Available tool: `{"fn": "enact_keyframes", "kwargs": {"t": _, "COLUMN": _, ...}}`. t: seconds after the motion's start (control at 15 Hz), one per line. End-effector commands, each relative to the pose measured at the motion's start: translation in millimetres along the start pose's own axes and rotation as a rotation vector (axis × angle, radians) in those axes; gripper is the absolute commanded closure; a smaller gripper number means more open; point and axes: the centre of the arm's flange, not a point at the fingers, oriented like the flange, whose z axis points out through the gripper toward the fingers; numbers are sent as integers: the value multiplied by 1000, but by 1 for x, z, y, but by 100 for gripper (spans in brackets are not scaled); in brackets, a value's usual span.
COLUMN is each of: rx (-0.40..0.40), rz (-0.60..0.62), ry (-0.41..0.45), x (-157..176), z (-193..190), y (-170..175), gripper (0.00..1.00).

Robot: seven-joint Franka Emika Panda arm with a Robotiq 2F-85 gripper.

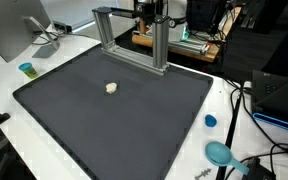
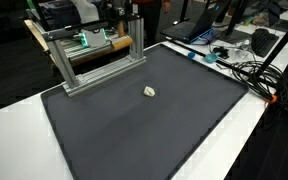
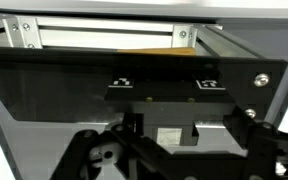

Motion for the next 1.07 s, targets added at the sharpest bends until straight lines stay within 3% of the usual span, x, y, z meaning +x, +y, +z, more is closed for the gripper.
{"fn": "enact_keyframes", "kwargs": {"t": 0.0, "rx": 4, "rz": -38, "ry": -22, "x": -30, "z": 23, "y": 4, "gripper": 0}}
{"fn": "enact_keyframes", "kwargs": {"t": 0.2, "rx": 4, "rz": -54, "ry": -32, "x": -29, "z": 25, "y": 3, "gripper": 10}}
{"fn": "enact_keyframes", "kwargs": {"t": 0.33, "rx": 4, "rz": -40, "ry": -42, "x": -28, "z": 26, "y": 2, "gripper": 11}}
{"fn": "enact_keyframes", "kwargs": {"t": 0.53, "rx": 6, "rz": -32, "ry": -49, "x": -27, "z": 24, "y": 2, "gripper": 0}}
{"fn": "enact_keyframes", "kwargs": {"t": 0.8, "rx": 1, "rz": 10, "ry": -51, "x": -26, "z": 21, "y": 8, "gripper": 0}}
{"fn": "enact_keyframes", "kwargs": {"t": 0.87, "rx": 3, "rz": -22, "ry": -35, "x": -1, "z": 9, "y": 2, "gripper": 0}}
{"fn": "enact_keyframes", "kwargs": {"t": 1.0, "rx": 3, "rz": -11, "ry": -35, "x": -1, "z": 9, "y": 4, "gripper": 0}}
